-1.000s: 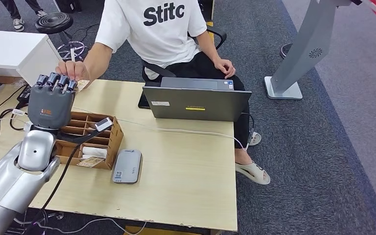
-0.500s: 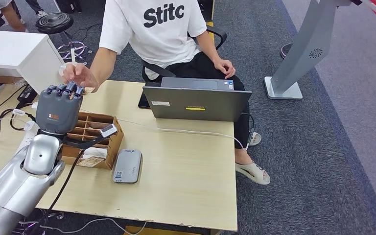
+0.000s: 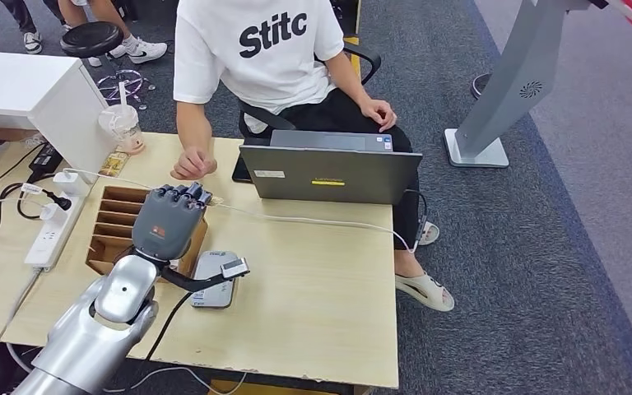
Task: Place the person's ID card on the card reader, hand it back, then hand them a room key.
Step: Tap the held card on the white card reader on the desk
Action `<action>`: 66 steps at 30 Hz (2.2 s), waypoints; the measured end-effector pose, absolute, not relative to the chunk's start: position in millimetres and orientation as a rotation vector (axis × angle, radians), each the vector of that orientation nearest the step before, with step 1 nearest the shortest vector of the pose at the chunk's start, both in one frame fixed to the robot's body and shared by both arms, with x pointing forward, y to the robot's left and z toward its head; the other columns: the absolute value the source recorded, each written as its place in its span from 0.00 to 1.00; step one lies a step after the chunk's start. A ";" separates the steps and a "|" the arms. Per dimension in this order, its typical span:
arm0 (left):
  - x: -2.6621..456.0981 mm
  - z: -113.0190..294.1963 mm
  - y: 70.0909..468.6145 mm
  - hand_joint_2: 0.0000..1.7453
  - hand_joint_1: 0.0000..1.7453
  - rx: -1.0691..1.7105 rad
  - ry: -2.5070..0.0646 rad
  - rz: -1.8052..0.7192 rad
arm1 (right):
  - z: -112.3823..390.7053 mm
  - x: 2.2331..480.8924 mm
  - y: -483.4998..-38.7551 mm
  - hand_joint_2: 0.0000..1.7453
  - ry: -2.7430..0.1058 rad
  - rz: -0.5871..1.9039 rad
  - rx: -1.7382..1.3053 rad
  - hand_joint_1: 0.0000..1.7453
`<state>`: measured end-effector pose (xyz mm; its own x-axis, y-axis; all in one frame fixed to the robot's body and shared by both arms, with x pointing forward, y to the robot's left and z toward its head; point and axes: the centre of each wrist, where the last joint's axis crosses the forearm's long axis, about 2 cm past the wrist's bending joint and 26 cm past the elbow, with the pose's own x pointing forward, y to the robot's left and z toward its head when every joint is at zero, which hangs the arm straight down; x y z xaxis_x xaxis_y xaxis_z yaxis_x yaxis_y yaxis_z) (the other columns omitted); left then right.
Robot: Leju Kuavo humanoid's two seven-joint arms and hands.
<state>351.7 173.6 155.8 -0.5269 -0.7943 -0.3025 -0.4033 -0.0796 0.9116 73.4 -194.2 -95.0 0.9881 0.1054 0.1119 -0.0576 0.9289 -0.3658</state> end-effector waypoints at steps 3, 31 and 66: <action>344.6 146.4 168.8 1.00 1.00 1.216 -1.795 -1.689 | -95.4 71.8 -194.6 1.00 -0.130 0.073 -0.367 0.00; 324.4 99.7 191.9 1.00 1.00 1.160 -1.517 -1.805 | -96.0 68.7 -195.3 1.00 -0.123 0.060 -0.365 0.00; 322.9 122.2 179.4 1.00 1.00 1.108 -1.693 -1.590 | -96.2 67.9 -195.3 1.00 -0.117 0.050 -0.363 0.00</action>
<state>322.9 179.4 122.2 -0.5011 -0.8547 -0.1358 -0.1893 -0.0449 0.9809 67.9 -195.3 -96.2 0.9920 0.0698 0.1047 -0.0281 0.9338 -0.3566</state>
